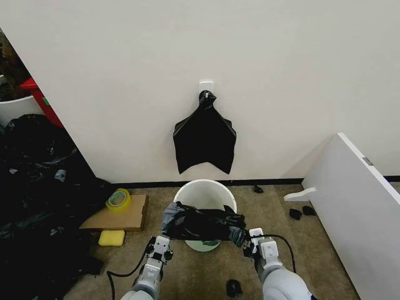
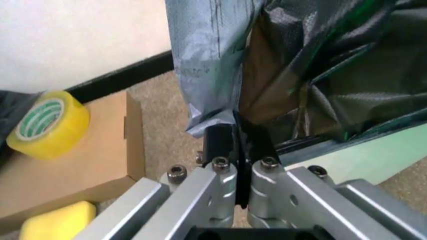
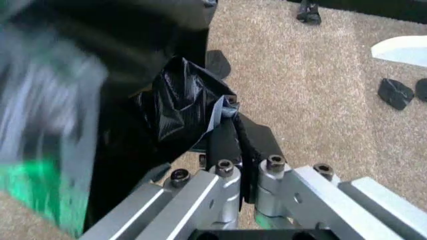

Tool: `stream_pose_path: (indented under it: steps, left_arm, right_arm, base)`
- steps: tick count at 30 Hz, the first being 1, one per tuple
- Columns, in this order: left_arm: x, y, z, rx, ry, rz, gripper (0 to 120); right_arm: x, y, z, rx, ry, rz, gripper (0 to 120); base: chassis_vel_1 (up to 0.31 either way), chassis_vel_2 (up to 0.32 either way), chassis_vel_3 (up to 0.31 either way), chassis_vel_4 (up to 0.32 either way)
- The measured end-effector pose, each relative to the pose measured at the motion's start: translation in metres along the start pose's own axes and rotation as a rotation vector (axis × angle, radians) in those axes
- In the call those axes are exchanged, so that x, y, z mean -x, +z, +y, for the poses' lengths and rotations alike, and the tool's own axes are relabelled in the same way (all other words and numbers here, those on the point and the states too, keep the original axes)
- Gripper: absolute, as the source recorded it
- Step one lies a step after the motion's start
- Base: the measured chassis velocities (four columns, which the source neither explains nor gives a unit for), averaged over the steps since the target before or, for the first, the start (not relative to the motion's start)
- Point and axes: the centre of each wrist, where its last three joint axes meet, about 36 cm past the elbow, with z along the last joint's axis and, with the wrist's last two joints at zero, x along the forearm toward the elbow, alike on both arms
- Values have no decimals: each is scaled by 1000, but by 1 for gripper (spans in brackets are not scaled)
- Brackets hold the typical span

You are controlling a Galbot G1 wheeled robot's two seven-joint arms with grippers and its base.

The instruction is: Place the garbage bag over the trash bin.

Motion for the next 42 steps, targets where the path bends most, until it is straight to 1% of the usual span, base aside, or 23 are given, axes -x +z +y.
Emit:
stream_pose_path:
  steps: [5,13,16,17,18,19,23,24,25,26,27,28,30,32,33,34,35,39,41,42]
  left_arm:
    - [5,6,-4,-12,-4,15,0]
    - [2,0,1,-52,-14,-35,2]
    - [-3,-4,8,-52,-25,-48,13]
    - [-6,-6,12,-51,-34,-53,18]
    - [-6,-6,12,-51,-34,-53,18]
    - [-8,-8,14,-50,-38,-54,21]
    - [-20,-22,30,-12,-99,-36,41]
    - [-23,-26,33,-2,-113,-34,41]
    - [-24,-28,34,3,-118,-31,45]
    - [-24,-28,34,3,-118,-31,45]
    - [-27,-33,36,18,-132,-19,50]
    - [-31,-38,37,25,-139,-3,56]
    - [-35,-42,37,25,-142,12,65]
    - [-41,-45,35,17,-135,28,73]
    - [-44,-46,33,12,-130,36,77]
    - [-44,-46,33,12,-130,36,77]
    - [-46,-45,32,9,-125,41,80]
    - [-56,-41,28,18,-121,57,97]
    - [-59,-43,28,17,-124,53,97]
    - [-64,-47,30,16,-132,43,100]
  right_arm:
    - [9,4,-1,1,10,-4,0]
    - [-7,3,-2,4,2,-27,0]
    - [-21,3,-3,4,3,-29,11]
    - [-29,3,-3,3,1,-32,18]
    - [-29,3,-3,3,1,-32,18]
    - [-34,2,-3,3,-1,-33,21]
    - [-75,-1,-3,2,-21,-24,39]
    - [-83,-1,-3,2,-26,-19,43]
    - [-86,-1,-3,2,-29,-17,45]
    - [-86,-1,-3,2,-29,-17,45]
    - [-94,-2,-3,4,-32,-14,51]
    - [-100,-2,-3,5,-32,-11,56]
    - [-104,-2,-3,7,-30,-9,63]
    - [-107,-1,-4,9,-25,-6,73]
    - [-107,-1,-3,9,-24,-4,77]
    - [-107,-1,-3,9,-24,-4,77]
    - [-108,0,-3,9,-23,-3,79]
    - [-110,3,-2,6,-19,6,96]
    - [-111,3,-2,4,-16,4,99]
    - [-114,3,-1,2,-14,1,100]
  base:
    - [0,0,0,0]
    - [0,0,0,0]
    - [0,0,0,0]
    - [0,0,0,0]
    - [0,0,0,0]
    - [0,0,0,0]
    - [0,0,0,0]
    - [0,0,0,0]
    - [0,0,0,0]
    - [0,0,0,0]
    - [0,0,0,0]
    - [0,0,0,0]
    - [0,0,0,0]
    - [0,0,0,0]
    - [0,0,0,0]
    - [0,0,0,0]
    - [0,0,0,0]
    - [0,0,0,0]
    - [0,0,0,0]
    - [0,0,0,0]
